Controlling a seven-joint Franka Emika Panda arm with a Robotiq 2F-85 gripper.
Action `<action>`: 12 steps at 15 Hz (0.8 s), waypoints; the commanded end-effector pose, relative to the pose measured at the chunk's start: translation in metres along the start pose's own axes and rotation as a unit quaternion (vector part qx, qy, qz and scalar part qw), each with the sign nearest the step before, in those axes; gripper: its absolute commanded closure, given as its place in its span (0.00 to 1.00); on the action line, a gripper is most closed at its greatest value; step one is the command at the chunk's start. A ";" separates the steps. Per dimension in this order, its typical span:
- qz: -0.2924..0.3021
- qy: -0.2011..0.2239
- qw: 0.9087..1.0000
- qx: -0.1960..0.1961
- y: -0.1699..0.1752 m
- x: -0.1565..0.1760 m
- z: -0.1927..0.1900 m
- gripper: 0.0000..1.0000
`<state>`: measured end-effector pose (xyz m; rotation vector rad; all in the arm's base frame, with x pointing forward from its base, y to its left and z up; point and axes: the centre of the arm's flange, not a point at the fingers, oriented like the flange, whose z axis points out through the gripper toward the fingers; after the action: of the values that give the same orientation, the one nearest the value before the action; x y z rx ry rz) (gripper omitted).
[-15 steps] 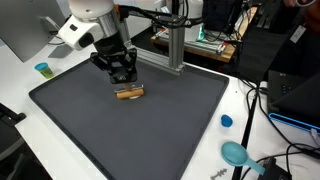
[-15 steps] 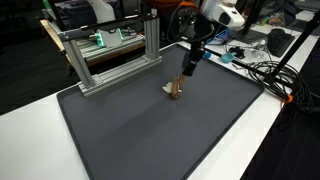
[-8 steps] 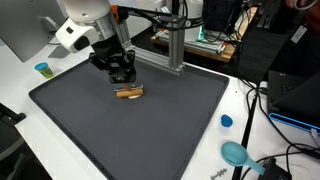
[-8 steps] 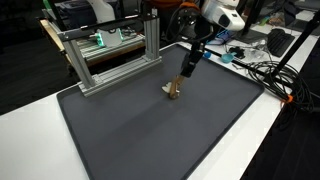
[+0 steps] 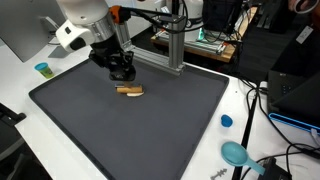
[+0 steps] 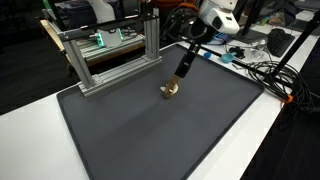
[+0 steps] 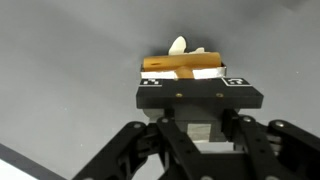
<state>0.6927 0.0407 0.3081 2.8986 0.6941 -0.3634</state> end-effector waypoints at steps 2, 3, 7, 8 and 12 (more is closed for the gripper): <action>0.035 -0.039 0.999 0.007 0.005 0.013 0.061 0.79; 0.041 -0.041 0.998 0.010 0.005 0.013 0.063 0.79; 0.070 -0.042 0.997 0.014 0.005 0.012 0.064 0.79; 0.078 -0.045 0.996 0.014 0.005 0.012 0.064 0.79; 0.110 -0.068 0.991 0.022 0.006 0.012 0.069 0.79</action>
<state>0.6876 0.0314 0.2966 2.9128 0.4267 -0.4453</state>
